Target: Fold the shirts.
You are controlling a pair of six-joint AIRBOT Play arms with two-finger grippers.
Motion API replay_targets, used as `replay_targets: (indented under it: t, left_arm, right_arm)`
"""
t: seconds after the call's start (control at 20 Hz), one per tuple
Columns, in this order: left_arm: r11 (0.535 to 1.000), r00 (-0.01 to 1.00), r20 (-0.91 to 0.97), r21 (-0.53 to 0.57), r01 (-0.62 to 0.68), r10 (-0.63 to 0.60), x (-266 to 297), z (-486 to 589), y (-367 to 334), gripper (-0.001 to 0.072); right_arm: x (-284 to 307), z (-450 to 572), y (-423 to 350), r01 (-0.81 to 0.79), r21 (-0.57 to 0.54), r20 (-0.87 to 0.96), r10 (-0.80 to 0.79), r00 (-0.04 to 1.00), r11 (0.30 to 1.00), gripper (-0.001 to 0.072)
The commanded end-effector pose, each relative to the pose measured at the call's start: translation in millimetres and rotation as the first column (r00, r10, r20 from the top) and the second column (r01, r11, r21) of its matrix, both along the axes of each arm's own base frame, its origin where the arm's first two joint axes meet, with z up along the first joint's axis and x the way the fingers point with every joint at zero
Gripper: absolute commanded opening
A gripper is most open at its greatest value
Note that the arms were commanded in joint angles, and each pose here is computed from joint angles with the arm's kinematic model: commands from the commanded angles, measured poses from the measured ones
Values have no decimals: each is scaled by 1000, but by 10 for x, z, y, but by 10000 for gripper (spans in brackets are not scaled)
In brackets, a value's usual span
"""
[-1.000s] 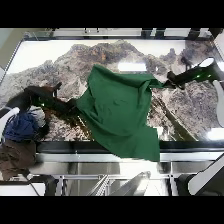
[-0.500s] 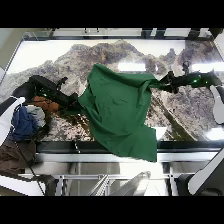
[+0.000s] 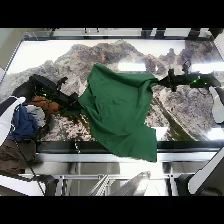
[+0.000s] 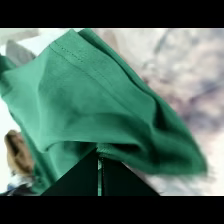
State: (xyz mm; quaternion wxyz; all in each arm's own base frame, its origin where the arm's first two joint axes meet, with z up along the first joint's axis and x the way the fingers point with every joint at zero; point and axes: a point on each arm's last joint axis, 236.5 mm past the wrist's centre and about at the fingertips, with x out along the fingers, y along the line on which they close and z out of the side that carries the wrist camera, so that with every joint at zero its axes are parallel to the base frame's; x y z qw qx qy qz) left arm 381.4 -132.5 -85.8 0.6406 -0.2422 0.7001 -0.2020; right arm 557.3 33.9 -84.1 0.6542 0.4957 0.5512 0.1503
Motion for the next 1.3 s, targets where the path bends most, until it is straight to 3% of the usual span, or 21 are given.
replay_targets:
  t: [0.0, 0.15, 0.3, 0.55, 0.7, 0.85, 0.9, 0.95, 1.0, 1.05, 1.1, 1.15, 1.25]
  left_arm:
    - [999, 999, 33, 6, -37, 37, 194, 29, 120, 30]
    - [997, 991, 112, 6, -81, 80, 630, 177, 253, 30]
    - [994, 978, 182, 6, -108, 105, 1012, 275, 331, 30]
    - [991, 961, 245, -1, -135, 131, 1481, 294, 462, 30]
    - [997, 970, 230, -10, -81, 81, 1574, 261, 442, 30]
    - [999, 988, 156, -32, 11, -6, 1417, 273, 367, 30]
    - [999, 989, 144, -39, 23, -17, 1364, 328, 358, 29]
    - [999, 991, 134, -39, 29, -23, 1289, 399, 381, 24]
    - [999, 993, 116, -40, 30, -25, 1192, 447, 409, 77]
    - [999, 995, 93, -37, 35, -32, 1084, 485, 445, 344]
    - [998, 997, 63, -43, 41, -38, 956, 530, 481, 673]
    - [998, 999, 25, -54, 45, -44, 813, 574, 513, 713]
    - [995, 996, -72, -78, 55, -61, 420, 644, 561, 713]
  right_arm:
    - [-319, -211, -415, -52, -210, -123, 26, 992, 976, 14]
    - [-712, -213, -729, -154, -387, -212, 75, 974, 909, 13]
    - [-1048, -37, -652, -176, -407, -204, 99, 974, 896, 13]
    - [-1962, -44, -471, -61, -462, -181, -27, 983, 885, 13]
    - [-2622, -281, -329, 13, -479, -204, -126, 971, 878, 13]
    - [-2873, -307, -211, 53, -470, -173, -150, 973, 881, 18]
    - [-2878, -246, -198, 43, -471, -159, -133, 978, 881, 61]
    - [-2869, -183, -195, 44, -473, -143, -125, 982, 880, 360]
    - [-2871, -122, -188, 45, -475, -128, -119, 985, 879, 685]
    - [-2887, -71, -199, 39, -484, -118, -109, 987, 874, 696]
    - [-2935, -17, -216, 22, -494, -119, -93, 989, 869, 696]
    - [-3014, 59, -242, -2, -495, -136, -75, 988, 869, 696]
    - [-3223, 201, -316, -47, -484, -179, -46, 983, 874, 696]
